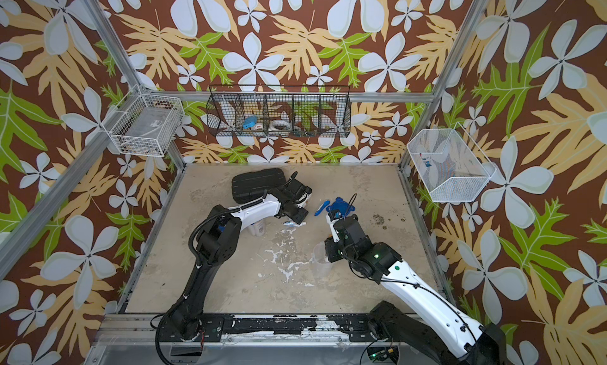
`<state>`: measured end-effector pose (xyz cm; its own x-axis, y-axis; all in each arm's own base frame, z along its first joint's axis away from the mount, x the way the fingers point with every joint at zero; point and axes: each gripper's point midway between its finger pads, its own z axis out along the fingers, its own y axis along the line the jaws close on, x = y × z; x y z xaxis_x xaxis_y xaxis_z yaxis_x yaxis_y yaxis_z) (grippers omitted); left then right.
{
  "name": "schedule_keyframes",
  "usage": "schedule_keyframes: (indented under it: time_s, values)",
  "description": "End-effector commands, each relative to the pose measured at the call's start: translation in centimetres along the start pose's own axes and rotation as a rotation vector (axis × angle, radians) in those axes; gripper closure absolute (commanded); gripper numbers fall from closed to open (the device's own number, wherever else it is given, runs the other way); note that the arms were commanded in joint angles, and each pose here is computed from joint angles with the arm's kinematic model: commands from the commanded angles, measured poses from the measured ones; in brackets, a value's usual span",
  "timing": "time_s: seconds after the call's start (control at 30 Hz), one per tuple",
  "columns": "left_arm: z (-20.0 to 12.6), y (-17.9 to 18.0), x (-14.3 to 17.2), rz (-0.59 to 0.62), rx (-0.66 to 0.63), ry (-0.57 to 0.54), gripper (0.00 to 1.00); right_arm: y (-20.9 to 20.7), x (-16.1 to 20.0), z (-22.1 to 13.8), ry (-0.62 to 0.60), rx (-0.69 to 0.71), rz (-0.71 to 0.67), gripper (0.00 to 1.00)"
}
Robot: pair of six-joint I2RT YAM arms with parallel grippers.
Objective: Pack away toiletry kits
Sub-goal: Pick up the toiletry item from the center of the board.
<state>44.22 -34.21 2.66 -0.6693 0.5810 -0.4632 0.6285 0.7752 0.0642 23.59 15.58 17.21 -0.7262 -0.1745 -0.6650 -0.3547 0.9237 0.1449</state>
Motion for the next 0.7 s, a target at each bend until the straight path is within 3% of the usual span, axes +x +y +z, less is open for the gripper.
schedule_keyframes:
  time_s: [0.0,0.17,0.3,0.47,0.67]
  values:
    - [0.0,0.3,1.7,-0.005,-0.017,0.046,0.41,0.0,-0.9,-0.2,-0.04,0.007,0.018,0.74]
    - [-0.4,0.1,2.1,-0.007,-0.006,0.046,0.55,0.0,-0.8,-0.4,-0.045,0.008,0.023,0.66]
    - [-0.8,0.1,2.3,-0.007,-0.009,0.051,0.72,0.0,-1.0,-0.8,-0.057,0.002,0.029,0.59]
    - [-1.7,0.2,2.3,-0.019,-0.006,0.04,0.82,-0.1,-1.8,-1.7,-0.078,0.014,0.033,0.53]
    - [-6.3,-0.8,-0.1,-0.056,0.063,-0.073,0.88,1.0,-3.2,-2.9,-0.096,-0.041,0.098,0.41]
